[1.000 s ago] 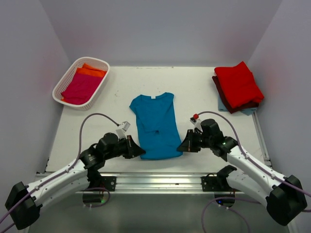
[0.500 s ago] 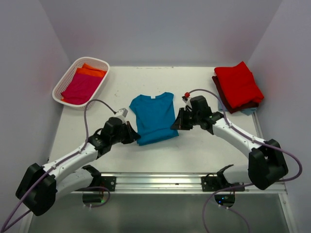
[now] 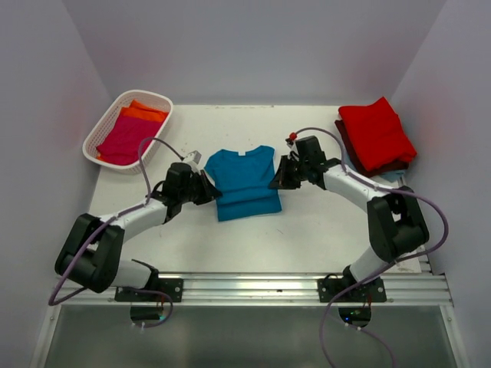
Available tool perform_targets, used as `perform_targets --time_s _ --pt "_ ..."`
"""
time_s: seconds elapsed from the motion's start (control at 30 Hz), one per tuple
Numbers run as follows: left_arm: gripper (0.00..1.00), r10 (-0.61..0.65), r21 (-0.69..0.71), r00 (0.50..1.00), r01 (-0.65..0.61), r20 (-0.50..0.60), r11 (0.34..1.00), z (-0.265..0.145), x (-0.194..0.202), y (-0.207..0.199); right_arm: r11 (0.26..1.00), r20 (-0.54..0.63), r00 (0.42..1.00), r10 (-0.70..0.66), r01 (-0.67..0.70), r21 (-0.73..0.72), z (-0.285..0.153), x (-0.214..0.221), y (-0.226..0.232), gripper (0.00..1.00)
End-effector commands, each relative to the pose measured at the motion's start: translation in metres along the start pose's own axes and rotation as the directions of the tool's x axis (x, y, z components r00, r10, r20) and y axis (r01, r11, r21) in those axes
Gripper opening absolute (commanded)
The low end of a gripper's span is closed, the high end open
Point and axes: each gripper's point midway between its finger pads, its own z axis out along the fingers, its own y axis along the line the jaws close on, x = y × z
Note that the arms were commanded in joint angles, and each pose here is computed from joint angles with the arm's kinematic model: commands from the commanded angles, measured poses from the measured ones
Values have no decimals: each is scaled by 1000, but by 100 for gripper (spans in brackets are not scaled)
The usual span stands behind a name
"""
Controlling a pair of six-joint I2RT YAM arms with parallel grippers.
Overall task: Fold and stack the t-shirts
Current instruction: Fold the long partially folded tshirt into a neat square
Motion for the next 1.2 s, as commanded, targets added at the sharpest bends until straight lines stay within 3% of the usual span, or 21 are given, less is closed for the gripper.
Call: perform_targets --time_s 0.0,0.6,0.83,1.0,1.17 --pt "0 68 84 992 -77 106 993 12 -46 -22 999 108 994 -33 35 -20 3 -44 8 0" --pt "0 1 120 990 -17 139 993 72 -127 -6 998 150 989 5 4 -56 41 -132 5 0" --pt "0 5 179 982 -39 188 983 41 -140 -33 995 185 982 -22 40 -92 17 -139 18 0" --pt "0 3 173 986 -31 164 984 19 -113 -33 992 203 979 -33 56 -110 -1 -123 22 0" --pt "0 22 178 980 -58 195 982 0 -113 -39 990 233 971 -48 78 -122 -19 -120 31 0"
